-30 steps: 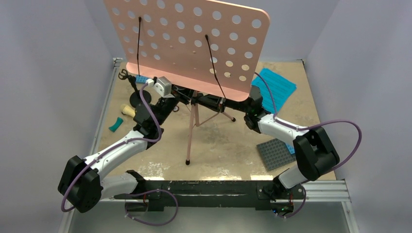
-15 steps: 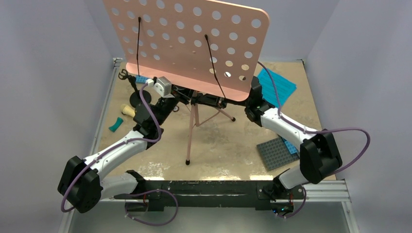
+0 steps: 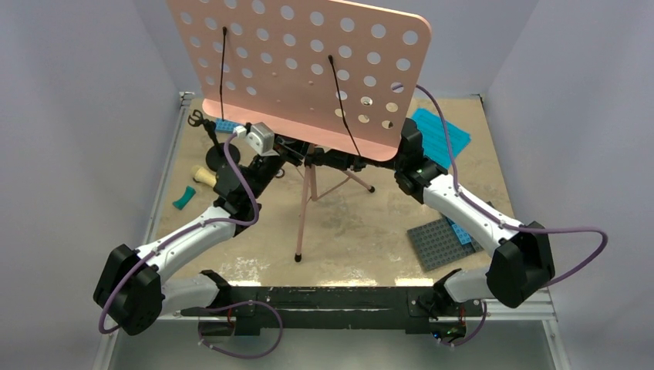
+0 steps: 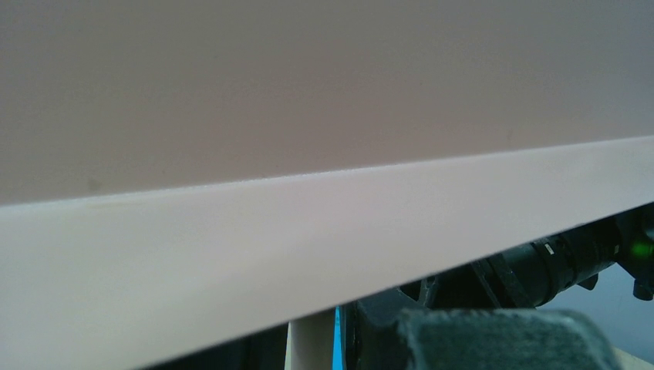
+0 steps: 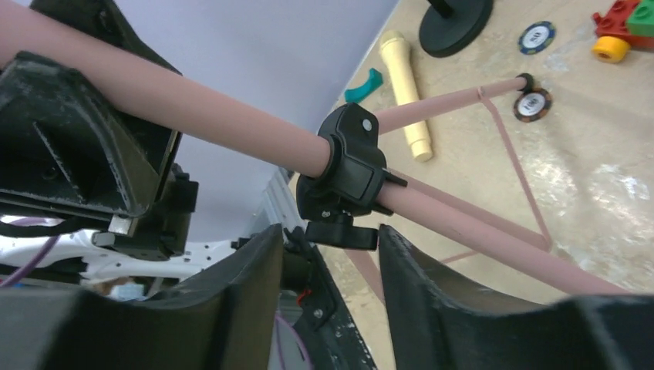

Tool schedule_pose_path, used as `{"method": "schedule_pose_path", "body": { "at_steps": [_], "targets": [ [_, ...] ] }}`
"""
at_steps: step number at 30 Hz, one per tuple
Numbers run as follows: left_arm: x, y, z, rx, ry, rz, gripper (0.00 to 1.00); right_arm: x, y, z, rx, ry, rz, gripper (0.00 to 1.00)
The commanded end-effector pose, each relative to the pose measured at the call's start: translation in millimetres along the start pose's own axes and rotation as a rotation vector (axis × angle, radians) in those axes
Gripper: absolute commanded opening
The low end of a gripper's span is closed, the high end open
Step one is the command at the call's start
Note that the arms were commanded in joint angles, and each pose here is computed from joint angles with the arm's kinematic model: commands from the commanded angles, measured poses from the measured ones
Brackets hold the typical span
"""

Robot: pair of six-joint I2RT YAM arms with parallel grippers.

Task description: Pack up the instrument practice props

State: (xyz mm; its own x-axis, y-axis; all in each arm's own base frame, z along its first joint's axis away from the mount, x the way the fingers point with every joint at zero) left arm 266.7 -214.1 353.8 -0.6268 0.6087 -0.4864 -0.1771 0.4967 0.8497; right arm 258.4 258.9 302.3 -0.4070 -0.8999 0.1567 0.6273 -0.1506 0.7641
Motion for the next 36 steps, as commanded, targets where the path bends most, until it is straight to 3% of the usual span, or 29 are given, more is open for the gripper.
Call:
{"method": "schedule_pose_path", "body": {
  "at_steps": [1, 4, 8, 16, 22, 25, 27, 32, 36],
  "targets": [
    [8.7, -35.1, -0.4, 0.032, -0.018, 0.145, 0.00, -2.9, -6.2, 9.1, -0.124, 0.138, 0.035, 0.57],
    [10.3, -34.5, -0.2, 0.022, -0.018, 0.144, 0.00, -3.8, -8.6, 10.3, -0.186, 0.155, 0.053, 0.63],
    [11.1, -33.3, -0.7, 0.019, -0.020, 0.143, 0.00, -7.1, -8.1, 11.2, -0.228, 0.179, 0.068, 0.64],
    [14.2, -33.8, -1.4, 0.019, -0.023, 0.149, 0.00, -17.3, -1.0, 8.0, -0.312, 0.239, 0.041, 0.49],
    [15.9, -32.3, -1.5, 0.008, -0.022, 0.151, 0.00, -21.3, 1.8, 3.0, -0.346, 0.265, 0.024, 0.31],
    [16.7, -31.8, -2.0, 0.008, -0.025, 0.150, 0.00, -19.7, 3.8, 2.4, -0.338, 0.263, 0.009, 0.19],
    [17.2, -32.7, -2.0, 0.009, -0.023, 0.153, 0.00, -18.4, 5.2, 2.4, -0.323, 0.256, 0.003, 0.00],
    [18.7, -32.4, -2.0, 0.011, -0.020, 0.153, 0.00, -14.4, 7.4, -0.6, -0.212, 0.181, 0.001, 0.00],
    [19.6, -31.9, -1.5, 0.009, -0.016, 0.152, 0.00, -9.5, 5.8, -7.5, -0.238, 0.196, -0.006, 0.04]
  ]
}}
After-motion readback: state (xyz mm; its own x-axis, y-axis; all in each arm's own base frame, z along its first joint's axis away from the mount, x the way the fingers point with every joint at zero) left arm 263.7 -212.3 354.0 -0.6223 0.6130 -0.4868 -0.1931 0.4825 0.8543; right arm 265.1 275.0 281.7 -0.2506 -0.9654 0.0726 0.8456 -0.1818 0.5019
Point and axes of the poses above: each gripper's point midway between its finger pads, its own x axis back along the fingers, its own z axis along the line the jaws close on, y = z × x, the point moved 7 cm from there along x, back along the fingers, and after that the axes turned 10 degrees about x, right-handed, at the moved point
